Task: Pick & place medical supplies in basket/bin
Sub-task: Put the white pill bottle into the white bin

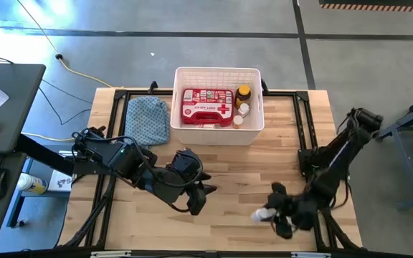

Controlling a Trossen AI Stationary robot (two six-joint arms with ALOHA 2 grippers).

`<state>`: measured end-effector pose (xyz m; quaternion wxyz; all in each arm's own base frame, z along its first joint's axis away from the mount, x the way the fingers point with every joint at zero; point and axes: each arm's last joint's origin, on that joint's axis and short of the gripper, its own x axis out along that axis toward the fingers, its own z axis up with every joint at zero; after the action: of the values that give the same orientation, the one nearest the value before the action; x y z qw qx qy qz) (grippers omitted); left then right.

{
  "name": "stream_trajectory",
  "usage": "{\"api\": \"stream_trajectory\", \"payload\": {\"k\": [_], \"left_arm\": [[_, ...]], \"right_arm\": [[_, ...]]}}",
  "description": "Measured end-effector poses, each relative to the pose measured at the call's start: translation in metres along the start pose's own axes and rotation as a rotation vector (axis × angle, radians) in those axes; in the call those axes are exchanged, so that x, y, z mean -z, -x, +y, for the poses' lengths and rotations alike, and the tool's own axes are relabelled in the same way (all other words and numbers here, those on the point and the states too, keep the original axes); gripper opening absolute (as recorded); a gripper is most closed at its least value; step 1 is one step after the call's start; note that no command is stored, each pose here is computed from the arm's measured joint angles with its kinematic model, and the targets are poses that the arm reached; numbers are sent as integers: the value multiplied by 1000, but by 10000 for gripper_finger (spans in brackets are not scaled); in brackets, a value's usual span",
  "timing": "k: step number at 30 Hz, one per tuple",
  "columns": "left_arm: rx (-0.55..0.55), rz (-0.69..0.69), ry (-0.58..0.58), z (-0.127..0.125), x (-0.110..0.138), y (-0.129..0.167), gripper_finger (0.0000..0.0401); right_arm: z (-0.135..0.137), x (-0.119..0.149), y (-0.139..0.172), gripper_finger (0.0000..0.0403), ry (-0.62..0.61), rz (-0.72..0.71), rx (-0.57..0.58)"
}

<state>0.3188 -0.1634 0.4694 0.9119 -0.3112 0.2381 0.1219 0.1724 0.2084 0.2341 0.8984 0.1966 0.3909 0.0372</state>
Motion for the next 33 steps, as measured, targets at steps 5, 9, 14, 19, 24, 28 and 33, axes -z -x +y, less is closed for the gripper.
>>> {"api": "stream_trajectory", "payload": {"k": [5,9,14,19,24,28,33], "left_arm": [[-50,-50,56,16,-20,4,232],[-80,-107,16,31,-42,10,232],[-144,-146,-77,55,-67,22,232],[-249,-175,-165,90,-97,35,232],[-226,-120,-238,126,-128,39,232],[-223,-66,-306,153,-145,39,232],[-225,-44,-373,187,-166,43,232]], "right_arm": [[-18,-46,22,166,9,-176,6],[-28,-89,37,165,78,-285,54],[-47,-142,57,164,93,-393,209],[-82,-190,84,164,37,-496,392],[-140,-225,100,165,-49,-528,521],[-189,-241,100,166,-133,-495,542],[-228,-261,88,165,-190,-411,568]]}}
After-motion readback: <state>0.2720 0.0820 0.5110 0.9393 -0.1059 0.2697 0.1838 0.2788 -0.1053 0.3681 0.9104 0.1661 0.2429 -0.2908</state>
